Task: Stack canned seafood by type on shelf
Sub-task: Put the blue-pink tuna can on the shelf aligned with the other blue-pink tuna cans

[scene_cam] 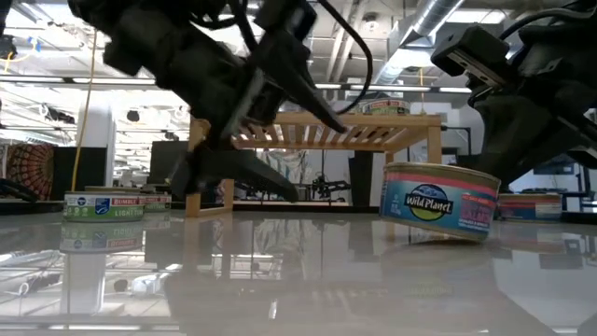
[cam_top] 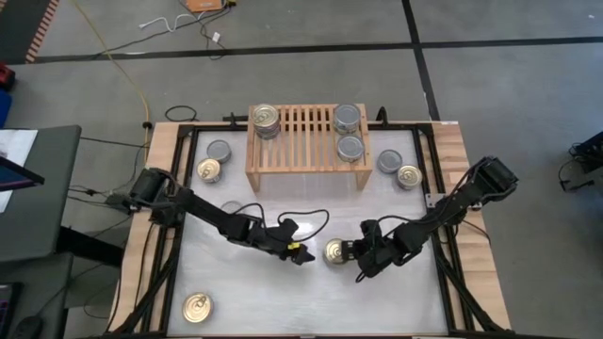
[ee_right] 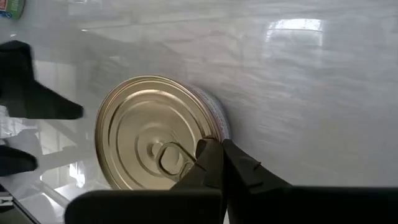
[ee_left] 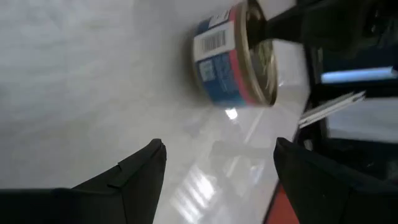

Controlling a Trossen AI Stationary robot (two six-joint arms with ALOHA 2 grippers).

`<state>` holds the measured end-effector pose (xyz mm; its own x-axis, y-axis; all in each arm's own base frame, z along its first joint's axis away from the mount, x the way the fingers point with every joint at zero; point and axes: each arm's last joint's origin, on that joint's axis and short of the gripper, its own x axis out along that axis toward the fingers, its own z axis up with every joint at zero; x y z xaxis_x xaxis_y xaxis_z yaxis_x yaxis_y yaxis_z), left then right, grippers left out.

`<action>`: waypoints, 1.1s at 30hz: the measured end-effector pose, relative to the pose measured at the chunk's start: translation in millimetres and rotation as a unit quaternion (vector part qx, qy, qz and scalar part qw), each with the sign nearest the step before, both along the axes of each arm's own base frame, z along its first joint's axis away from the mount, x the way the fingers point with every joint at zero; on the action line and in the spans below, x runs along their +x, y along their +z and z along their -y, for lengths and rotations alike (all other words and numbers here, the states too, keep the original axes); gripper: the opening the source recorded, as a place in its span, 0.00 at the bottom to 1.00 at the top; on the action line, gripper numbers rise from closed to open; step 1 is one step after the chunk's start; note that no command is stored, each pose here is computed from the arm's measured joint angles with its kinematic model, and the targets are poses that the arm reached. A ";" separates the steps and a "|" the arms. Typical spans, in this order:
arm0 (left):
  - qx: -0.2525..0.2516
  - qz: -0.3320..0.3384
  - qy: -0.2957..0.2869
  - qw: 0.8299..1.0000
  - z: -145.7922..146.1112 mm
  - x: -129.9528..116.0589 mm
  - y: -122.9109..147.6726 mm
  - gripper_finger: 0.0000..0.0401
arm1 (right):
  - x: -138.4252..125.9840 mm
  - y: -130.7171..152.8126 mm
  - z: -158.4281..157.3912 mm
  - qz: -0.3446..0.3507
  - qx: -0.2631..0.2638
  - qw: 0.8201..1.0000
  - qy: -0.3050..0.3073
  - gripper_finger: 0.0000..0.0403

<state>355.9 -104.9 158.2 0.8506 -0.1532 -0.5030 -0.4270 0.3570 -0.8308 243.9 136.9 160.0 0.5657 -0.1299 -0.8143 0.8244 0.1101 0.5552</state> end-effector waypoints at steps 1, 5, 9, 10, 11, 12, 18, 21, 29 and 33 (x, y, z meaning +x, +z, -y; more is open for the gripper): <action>-0.010 0.004 0.001 1.000 0.6 1.7 -1.6 0.71 | 0.1 0.2 -0.1 0.001 0.000 1.000 0.000 0.05; -0.038 0.013 0.008 0.999 0.7 6.5 -7.1 0.71 | 0.2 0.2 -0.1 0.001 0.001 1.000 0.000 0.05; -0.051 0.008 0.023 0.998 -1.6 12.4 -13.4 0.71 | 1.9 1.2 -1.0 0.010 0.000 1.000 0.009 0.05; -0.053 0.005 0.026 0.998 -2.1 14.1 -15.1 0.71 | 2.8 1.6 -0.7 0.013 0.000 1.000 0.011 0.05; -0.053 0.004 0.029 0.998 -2.6 17.0 -16.3 0.71 | 3.9 2.0 -0.2 0.016 -0.001 1.000 0.013 0.05; -0.053 0.008 0.029 0.998 -2.4 20.8 -15.7 0.71 | 4.5 2.4 -0.4 0.019 -0.001 1.000 0.015 0.05; -0.026 0.039 0.029 0.998 -5.6 32.5 -1.9 0.71 | 4.5 2.4 -0.5 0.019 -0.002 1.000 0.016 0.05; -0.027 0.039 0.036 0.998 -8.5 35.2 0.4 0.71 | 4.6 2.4 -0.5 0.019 -0.002 1.000 0.018 0.05; -0.043 0.006 0.066 0.997 -9.3 32.7 -5.0 0.71 | 4.7 2.5 -0.6 0.019 -0.009 0.999 0.028 0.05; -0.042 0.003 0.072 0.997 -8.8 32.1 -5.7 0.71 | 5.2 2.5 0.6 0.016 -0.016 0.999 0.035 0.05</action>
